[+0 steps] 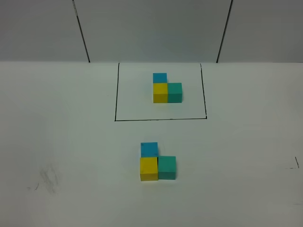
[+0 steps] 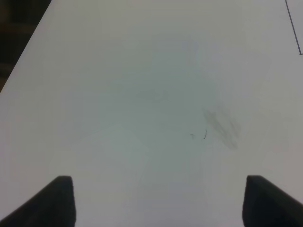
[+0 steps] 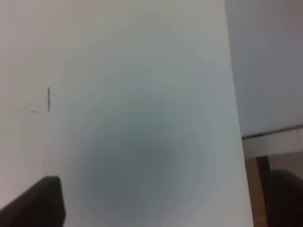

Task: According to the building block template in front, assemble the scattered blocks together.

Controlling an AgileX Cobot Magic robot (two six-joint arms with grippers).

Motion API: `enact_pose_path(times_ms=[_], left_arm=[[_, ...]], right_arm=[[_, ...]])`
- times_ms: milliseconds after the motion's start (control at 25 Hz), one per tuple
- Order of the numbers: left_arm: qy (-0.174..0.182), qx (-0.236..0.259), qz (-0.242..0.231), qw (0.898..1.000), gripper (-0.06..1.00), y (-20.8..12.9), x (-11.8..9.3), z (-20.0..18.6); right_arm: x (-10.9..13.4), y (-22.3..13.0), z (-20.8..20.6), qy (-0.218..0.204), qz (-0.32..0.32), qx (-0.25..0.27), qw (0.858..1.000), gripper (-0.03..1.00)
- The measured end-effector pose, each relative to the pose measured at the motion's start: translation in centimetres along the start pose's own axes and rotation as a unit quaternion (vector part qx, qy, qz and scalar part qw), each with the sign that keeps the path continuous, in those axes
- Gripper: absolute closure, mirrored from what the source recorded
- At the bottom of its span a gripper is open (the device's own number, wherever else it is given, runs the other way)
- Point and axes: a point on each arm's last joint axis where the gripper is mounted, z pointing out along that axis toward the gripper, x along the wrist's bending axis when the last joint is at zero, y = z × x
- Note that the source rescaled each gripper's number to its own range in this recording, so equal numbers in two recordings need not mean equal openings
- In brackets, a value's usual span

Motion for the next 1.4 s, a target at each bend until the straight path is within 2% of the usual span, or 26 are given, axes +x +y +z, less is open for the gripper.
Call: enact_pose_path(times_ms=[240,480,640,840,1040,1400], left_arm=[[0.000,0.000,0.000,1.000,0.36,0.0,0.0,0.0],[0.000,0.000,0.000,1.000,0.36,0.0,0.0,0.0],[0.000,0.000,0.000,1.000,0.36,0.0,0.0,0.0],[0.000,0.000,0.000,1.000,0.36,0.0,0.0,0.0],[0.000,0.000,0.000,1.000,0.36,0.0,0.0,0.0],[0.000,0.000,0.000,1.000,0.36,0.0,0.0,0.0]], right_arm=[[-0.9,-4.6,-2.9,0.004,0.040,-0.031,0.999,0.18],[-1.3,-9.0,-5.1,0.020,0.085,-0.101,0.991,0.18],[-1.5,-11.1,-6.2,0.031,0.104,-0.129,0.986,0.18],[-1.2,-12.6,-7.1,0.060,0.119,-0.168,0.977,0.18],[-0.2,-14.5,-6.6,0.087,0.099,-0.193,0.972,0.18],[0.9,-14.1,-6.4,0.134,0.068,-0.224,0.963,0.18]])
